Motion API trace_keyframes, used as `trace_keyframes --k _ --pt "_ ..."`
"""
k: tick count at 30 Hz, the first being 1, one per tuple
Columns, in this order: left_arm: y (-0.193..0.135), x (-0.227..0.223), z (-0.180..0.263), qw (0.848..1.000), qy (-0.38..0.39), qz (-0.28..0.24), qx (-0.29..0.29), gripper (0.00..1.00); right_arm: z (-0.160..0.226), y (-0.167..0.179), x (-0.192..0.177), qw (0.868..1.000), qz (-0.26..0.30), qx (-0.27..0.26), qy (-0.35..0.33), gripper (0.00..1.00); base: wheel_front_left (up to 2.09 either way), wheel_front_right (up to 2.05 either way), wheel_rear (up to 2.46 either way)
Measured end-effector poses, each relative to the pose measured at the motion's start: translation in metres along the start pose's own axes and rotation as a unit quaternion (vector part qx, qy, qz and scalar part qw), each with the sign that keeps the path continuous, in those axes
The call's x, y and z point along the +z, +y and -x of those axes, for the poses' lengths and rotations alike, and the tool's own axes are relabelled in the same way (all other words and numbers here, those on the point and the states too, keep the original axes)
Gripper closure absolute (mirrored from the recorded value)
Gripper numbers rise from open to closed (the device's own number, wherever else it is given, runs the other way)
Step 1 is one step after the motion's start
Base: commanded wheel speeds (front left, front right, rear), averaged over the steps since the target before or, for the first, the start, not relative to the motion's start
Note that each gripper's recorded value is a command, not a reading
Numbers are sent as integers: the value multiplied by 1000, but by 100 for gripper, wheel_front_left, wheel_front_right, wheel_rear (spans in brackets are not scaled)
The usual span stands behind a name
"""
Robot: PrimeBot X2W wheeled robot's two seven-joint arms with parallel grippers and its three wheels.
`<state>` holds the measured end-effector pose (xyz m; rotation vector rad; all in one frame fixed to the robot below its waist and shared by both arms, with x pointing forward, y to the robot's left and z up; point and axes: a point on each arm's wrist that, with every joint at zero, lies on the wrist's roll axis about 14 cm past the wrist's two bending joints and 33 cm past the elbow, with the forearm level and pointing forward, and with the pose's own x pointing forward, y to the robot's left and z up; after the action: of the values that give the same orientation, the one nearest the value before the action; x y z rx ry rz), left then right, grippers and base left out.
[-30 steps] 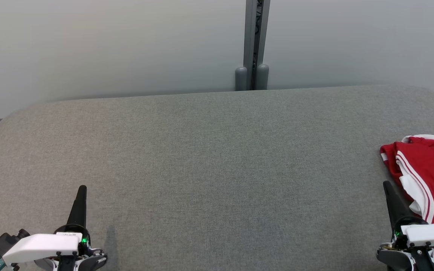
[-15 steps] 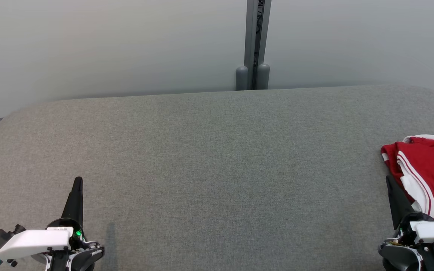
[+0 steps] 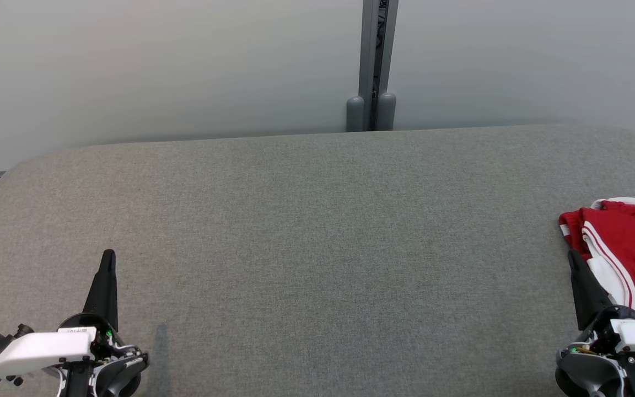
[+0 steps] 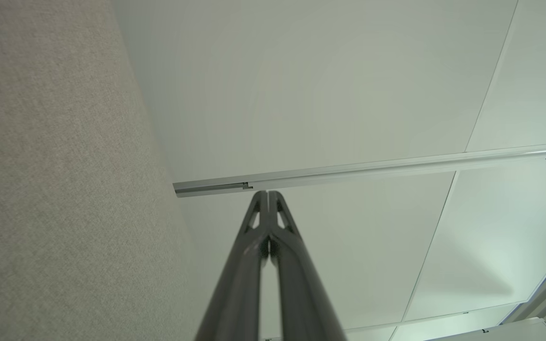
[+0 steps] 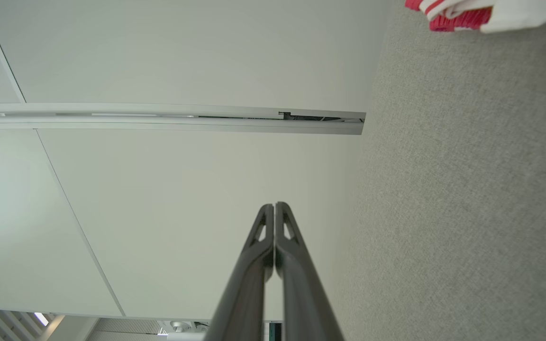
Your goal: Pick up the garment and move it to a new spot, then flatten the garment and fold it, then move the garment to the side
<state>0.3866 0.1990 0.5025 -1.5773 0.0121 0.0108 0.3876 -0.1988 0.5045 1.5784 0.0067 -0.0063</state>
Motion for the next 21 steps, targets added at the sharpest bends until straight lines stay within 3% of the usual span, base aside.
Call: trace_keyframes --k 21 --pt "-1 0 0 1000 0 0 -1 100 0 0 0 1000 0 0 0 100 0 0 0"
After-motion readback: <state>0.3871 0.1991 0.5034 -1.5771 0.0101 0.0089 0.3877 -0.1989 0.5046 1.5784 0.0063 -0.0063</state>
